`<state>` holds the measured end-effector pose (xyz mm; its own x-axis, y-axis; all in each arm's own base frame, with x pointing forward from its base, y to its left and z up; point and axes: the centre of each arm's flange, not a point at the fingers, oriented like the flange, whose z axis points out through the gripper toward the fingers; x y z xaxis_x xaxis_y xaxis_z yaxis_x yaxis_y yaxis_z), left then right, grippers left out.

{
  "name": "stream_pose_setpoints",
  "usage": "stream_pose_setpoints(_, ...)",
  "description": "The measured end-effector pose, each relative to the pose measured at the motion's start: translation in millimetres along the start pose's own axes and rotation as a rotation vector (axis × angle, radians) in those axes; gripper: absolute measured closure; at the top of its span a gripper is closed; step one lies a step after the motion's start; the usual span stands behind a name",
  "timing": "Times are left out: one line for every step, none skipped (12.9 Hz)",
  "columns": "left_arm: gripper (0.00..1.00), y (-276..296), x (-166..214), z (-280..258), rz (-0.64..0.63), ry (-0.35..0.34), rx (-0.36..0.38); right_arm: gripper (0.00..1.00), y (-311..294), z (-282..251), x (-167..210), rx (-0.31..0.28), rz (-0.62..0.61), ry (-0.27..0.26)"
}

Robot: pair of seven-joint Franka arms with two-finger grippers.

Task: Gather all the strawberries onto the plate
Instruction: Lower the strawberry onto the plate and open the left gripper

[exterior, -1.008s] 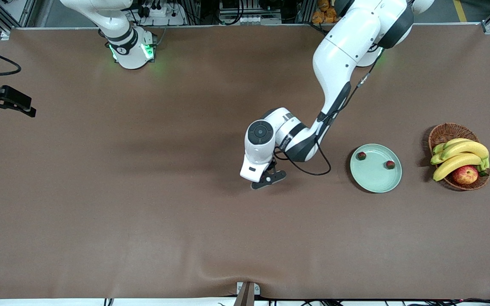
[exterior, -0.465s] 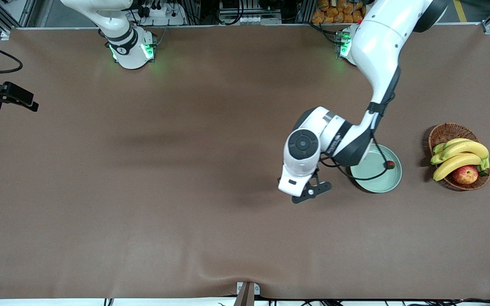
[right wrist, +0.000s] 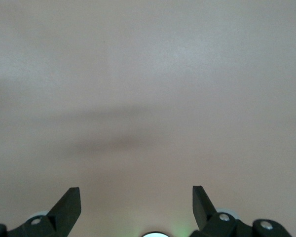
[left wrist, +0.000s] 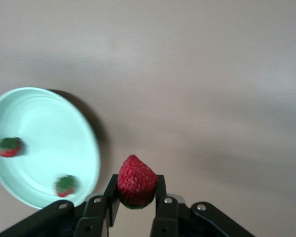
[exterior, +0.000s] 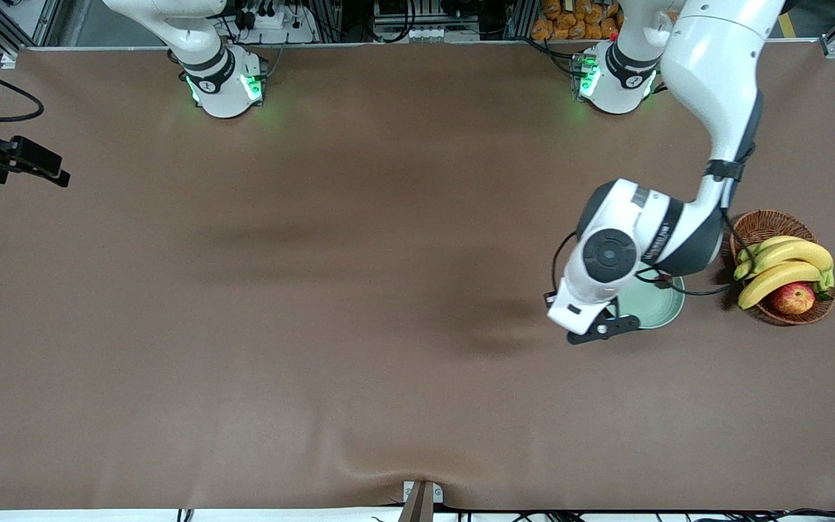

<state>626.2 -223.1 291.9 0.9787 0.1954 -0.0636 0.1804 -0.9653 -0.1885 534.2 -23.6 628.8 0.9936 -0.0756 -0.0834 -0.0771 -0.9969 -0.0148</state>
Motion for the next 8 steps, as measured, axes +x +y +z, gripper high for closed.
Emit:
stream_pose_setpoints(0.68, -17, 2, 8, 0.009, -0.012, 0.003, 0.0, 0, 0, 0, 0.0, 0.0, 0.001)
stream_pose_setpoints(0.68, -31, 2, 18, 0.018, -0.024, 0.007, 0.0, 0, 0, 0, 0.0, -0.001, 0.001)
stream_pose_setpoints(0.68, -44, 1, 30, 0.029, -0.036, 0.007, 0.0, -1, 0, 0, 0.0, -0.002, 0.002)
stream_pose_setpoints(0.68, -57, -1, 44, 0.044, -0.046, 0.003, 0.0, -2, 0, 1, 0.0, -0.004, 0.005)
stream_pose_setpoints(0.68, -71, -1, 59, 0.06, -0.053, -0.006, 0.0, -3, -1, 1, 0.0, -0.006, 0.011)
stream_pose_setpoints(0.68, -87, -1, 74, 0.079, -0.059, -0.017, 0.0, -4, -1, 1, 0.0, -0.007, 0.015)
stream_pose_setpoints(0.68, -103, 1, 86, 0.099, -0.067, -0.025, 0.0, -4, -2, 1, 0.0, -0.007, 0.017)
stream_pose_setpoints(0.68, -118, 3, 94, 0.117, -0.071, -0.033, 0.0, -5, -2, 1, -0.001, -0.009, 0.019)
